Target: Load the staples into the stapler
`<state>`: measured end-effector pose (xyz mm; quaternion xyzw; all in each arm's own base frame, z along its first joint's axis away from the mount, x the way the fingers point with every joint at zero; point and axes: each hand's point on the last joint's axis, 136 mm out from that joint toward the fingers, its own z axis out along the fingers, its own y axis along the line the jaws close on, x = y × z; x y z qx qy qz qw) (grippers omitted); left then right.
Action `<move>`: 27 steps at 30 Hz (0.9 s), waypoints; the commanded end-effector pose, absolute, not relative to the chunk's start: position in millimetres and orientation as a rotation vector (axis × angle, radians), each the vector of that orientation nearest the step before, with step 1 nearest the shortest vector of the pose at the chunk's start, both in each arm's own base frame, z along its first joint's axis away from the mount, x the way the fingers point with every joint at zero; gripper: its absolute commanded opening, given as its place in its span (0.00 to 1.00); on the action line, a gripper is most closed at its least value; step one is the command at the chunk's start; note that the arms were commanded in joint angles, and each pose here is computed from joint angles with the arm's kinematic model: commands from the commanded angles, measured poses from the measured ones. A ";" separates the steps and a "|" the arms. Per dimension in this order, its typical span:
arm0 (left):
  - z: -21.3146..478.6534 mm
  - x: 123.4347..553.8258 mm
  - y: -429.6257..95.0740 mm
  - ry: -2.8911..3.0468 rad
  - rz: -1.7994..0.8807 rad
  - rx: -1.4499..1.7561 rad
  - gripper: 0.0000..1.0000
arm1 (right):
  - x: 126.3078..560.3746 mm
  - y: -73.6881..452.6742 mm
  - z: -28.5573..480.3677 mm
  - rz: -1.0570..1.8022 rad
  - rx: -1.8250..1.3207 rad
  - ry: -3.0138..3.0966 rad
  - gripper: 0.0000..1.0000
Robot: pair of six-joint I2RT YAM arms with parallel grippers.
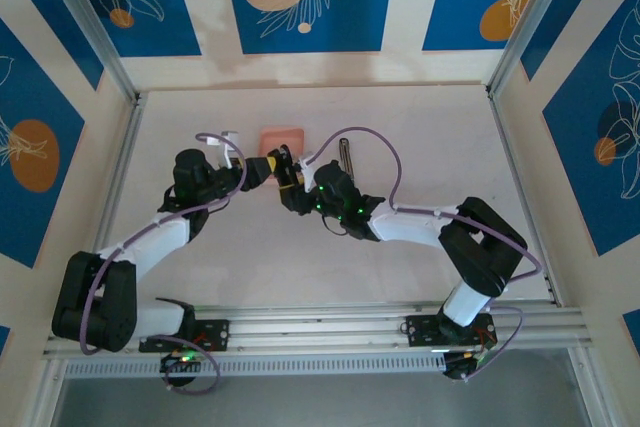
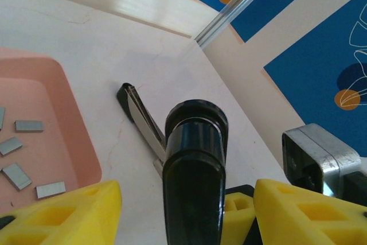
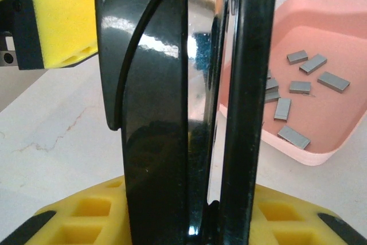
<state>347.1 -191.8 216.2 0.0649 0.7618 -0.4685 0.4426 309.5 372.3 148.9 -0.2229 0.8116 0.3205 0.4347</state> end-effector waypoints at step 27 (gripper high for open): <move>233.8 350.8 -212.3 1.805 -1.246 0.249 0.49 | 313.5 399.3 204.6 0.925 -0.553 1.824 0.26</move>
